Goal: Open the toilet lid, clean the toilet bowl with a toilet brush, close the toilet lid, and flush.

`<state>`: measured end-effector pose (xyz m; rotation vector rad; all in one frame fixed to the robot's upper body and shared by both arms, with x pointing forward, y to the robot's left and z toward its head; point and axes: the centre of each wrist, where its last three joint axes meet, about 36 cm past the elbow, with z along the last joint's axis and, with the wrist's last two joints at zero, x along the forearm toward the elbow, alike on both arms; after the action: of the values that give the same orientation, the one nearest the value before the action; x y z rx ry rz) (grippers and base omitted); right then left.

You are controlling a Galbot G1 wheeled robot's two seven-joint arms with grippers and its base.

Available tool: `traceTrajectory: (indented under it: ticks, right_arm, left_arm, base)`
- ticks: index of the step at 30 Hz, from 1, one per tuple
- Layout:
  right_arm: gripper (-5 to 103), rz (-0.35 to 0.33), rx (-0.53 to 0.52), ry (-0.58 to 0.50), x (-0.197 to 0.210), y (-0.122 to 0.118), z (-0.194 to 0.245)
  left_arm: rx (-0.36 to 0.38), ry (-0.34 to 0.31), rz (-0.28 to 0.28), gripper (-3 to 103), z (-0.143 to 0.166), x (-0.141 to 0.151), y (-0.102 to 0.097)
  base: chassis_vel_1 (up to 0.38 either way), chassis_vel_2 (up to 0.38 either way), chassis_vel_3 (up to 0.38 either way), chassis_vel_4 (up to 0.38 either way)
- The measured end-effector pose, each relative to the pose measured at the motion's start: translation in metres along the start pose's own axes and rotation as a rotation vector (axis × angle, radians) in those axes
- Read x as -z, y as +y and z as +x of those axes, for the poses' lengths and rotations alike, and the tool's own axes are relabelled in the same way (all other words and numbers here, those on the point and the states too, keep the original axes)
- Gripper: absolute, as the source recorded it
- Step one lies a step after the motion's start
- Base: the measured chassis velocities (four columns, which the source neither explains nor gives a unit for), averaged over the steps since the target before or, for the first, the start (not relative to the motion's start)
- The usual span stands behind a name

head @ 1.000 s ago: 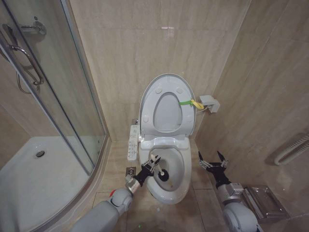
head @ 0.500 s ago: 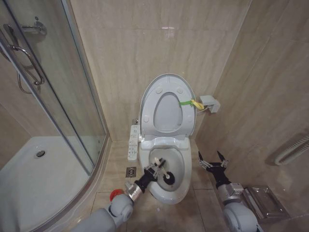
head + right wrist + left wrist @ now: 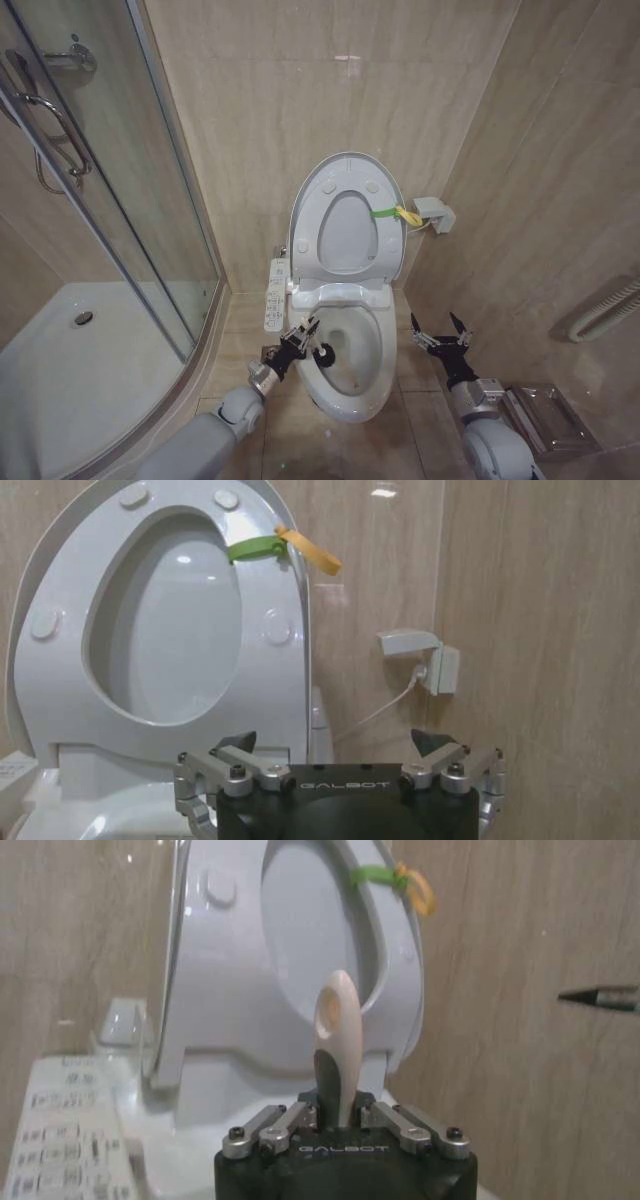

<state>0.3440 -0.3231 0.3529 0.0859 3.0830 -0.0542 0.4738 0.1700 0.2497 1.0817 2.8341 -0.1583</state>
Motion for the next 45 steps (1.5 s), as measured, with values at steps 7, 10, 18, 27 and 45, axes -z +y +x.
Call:
traceTrajectory:
  ticks: [7,10,18,27,45]
  right_arm:
    - [100,0.0,0.0,0.0,0.0,0.0,0.0]
    - [100,0.0,0.0,0.0,0.0,0.0,0.0]
    - [100,0.0,0.0,0.0,0.0,0.0,0.0]
    - [100,0.0,0.0,0.0,0.0,0.0,0.0]
    - [100,0.0,0.0,0.0,0.0,0.0,0.0]
  left_arm:
    - [-0.058,-0.028,0.042,19,0.009,0.021,-0.034]
    - [-0.089,-0.015,0.058,19,0.019,0.02,-0.052]
    - [-0.057,0.03,0.052,19,0.023,-0.004,-0.044]
    - [0.009,-0.004,0.02,19,0.017,0.013,-0.009]
    - [-0.053,0.044,0.046,19,0.023,-0.012,-0.027]
  base:
    - [0.0,0.0,0.0,0.0]
    - [0.0,0.0,0.0,0.0]
    - [0.0,0.0,0.0,0.0]
    - [0.0,0.0,0.0,0.0]
    - [0.0,0.0,0.0,0.0]
